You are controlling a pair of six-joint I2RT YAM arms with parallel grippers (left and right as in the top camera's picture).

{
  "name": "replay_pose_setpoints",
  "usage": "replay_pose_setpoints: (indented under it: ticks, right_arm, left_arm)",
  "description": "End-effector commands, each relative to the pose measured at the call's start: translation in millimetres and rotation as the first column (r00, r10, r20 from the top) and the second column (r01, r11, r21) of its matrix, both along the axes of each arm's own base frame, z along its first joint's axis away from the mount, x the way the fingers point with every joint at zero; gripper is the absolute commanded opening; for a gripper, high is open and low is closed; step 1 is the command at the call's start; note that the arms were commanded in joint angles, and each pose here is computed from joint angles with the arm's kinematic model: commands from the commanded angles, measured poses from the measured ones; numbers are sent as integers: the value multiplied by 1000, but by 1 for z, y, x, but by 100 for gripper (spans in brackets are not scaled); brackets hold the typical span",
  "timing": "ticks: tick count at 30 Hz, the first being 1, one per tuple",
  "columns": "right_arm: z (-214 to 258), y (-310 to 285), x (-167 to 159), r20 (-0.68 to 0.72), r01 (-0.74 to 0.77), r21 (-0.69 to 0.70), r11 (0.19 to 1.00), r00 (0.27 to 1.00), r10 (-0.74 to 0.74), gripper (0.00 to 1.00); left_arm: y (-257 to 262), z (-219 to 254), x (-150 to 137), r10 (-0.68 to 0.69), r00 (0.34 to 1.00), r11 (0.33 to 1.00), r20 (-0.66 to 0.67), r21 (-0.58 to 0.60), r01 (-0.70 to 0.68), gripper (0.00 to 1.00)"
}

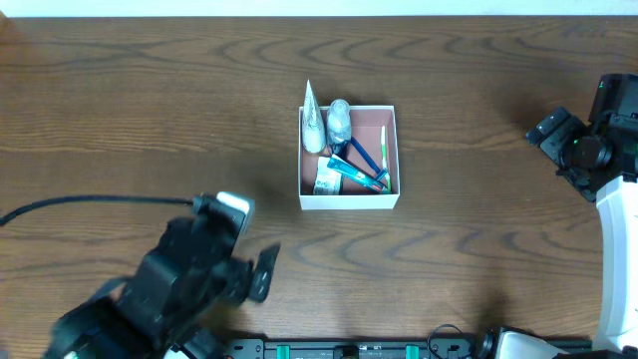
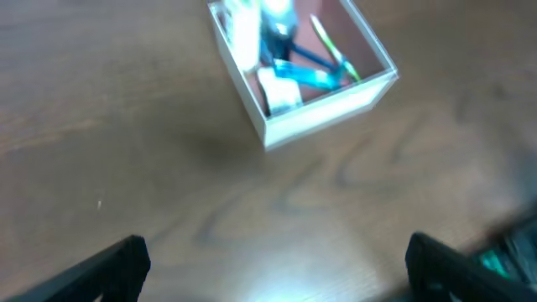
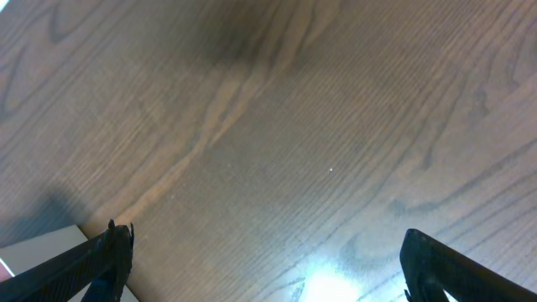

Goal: Pack container

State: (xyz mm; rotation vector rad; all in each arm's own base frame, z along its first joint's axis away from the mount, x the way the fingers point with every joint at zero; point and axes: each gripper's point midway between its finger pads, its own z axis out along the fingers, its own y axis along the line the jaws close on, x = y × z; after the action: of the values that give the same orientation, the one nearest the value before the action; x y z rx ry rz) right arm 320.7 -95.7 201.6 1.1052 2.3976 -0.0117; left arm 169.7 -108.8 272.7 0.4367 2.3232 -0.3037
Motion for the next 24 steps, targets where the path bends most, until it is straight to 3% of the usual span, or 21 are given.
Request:
replay_pose_setpoints:
  ticks: [1, 7, 11, 24]
  right_arm:
    - [5, -2, 2, 15, 19, 4, 1000, 1000, -19, 99]
    - [5, -2, 2, 15, 19, 5, 1000, 1000, -19, 99]
    - [5, -2, 2, 15, 19, 4, 1000, 1000, -19, 99]
    - [5, -2, 2, 15, 19, 4, 1000, 1000, -19, 99]
  left_arm:
    - [6, -17, 22, 94, 995, 995, 20, -19, -93, 98]
    - [22, -35, 65, 250, 958, 965, 144, -122, -233, 98]
    - [41, -35, 80, 345, 907, 931, 241, -206, -300, 98]
    - [90, -11, 75, 521, 736, 847, 432, -366, -384, 98]
